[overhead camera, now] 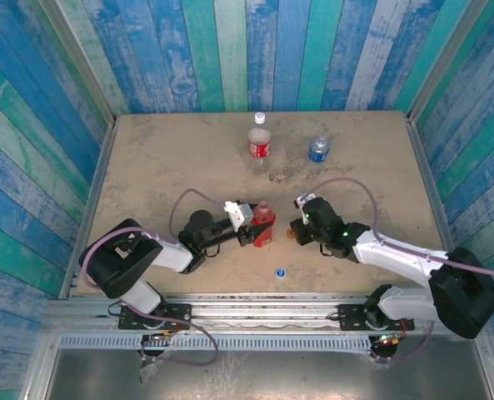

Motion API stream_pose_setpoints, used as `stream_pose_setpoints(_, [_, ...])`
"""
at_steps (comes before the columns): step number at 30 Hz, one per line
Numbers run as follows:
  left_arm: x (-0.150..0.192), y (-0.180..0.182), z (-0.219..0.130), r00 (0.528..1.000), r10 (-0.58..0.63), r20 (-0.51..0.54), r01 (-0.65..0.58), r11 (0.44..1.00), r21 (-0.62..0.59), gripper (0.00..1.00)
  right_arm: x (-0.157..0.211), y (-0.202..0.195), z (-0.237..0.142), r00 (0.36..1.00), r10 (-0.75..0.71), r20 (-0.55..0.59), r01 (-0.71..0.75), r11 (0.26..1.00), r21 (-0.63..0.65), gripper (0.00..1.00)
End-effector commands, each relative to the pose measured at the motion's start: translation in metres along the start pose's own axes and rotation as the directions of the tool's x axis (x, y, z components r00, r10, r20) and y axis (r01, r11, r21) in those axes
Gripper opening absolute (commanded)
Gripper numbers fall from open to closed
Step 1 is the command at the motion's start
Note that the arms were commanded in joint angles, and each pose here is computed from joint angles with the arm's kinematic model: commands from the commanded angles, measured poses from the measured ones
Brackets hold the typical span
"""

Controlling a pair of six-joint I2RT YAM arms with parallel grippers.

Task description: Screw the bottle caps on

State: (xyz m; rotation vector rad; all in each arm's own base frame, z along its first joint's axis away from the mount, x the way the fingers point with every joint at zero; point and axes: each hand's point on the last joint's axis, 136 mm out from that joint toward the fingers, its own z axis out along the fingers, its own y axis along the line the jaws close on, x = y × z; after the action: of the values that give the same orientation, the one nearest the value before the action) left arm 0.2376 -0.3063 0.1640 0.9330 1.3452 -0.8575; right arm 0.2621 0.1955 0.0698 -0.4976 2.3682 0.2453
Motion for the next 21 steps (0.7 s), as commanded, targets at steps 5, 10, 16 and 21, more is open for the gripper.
stream_pose_setpoints(5, [0.010,-0.001,-0.005,1.000,-0.009,-0.030,0.009,1.000,0.005,0.57,0.014,0.009,0.018,0.994,-0.033,-0.108,0.030,0.999,-0.030,0.58])
stream_pose_setpoints(10, [0.011,0.000,-0.004,0.999,-0.016,-0.029,0.016,1.000,0.006,0.57,0.021,0.011,0.030,0.988,-0.049,-0.145,0.045,0.998,-0.031,0.52])
stream_pose_setpoints(16, [0.012,0.000,-0.004,0.999,-0.017,-0.032,0.017,1.000,0.008,0.57,0.026,0.012,0.039,0.985,-0.059,-0.162,0.055,0.998,-0.030,0.46])
stream_pose_setpoints(21, [0.013,0.000,-0.005,0.999,-0.017,-0.034,0.017,1.000,0.010,0.57,0.027,0.013,0.042,0.983,-0.062,-0.171,0.057,0.998,-0.033,0.39])
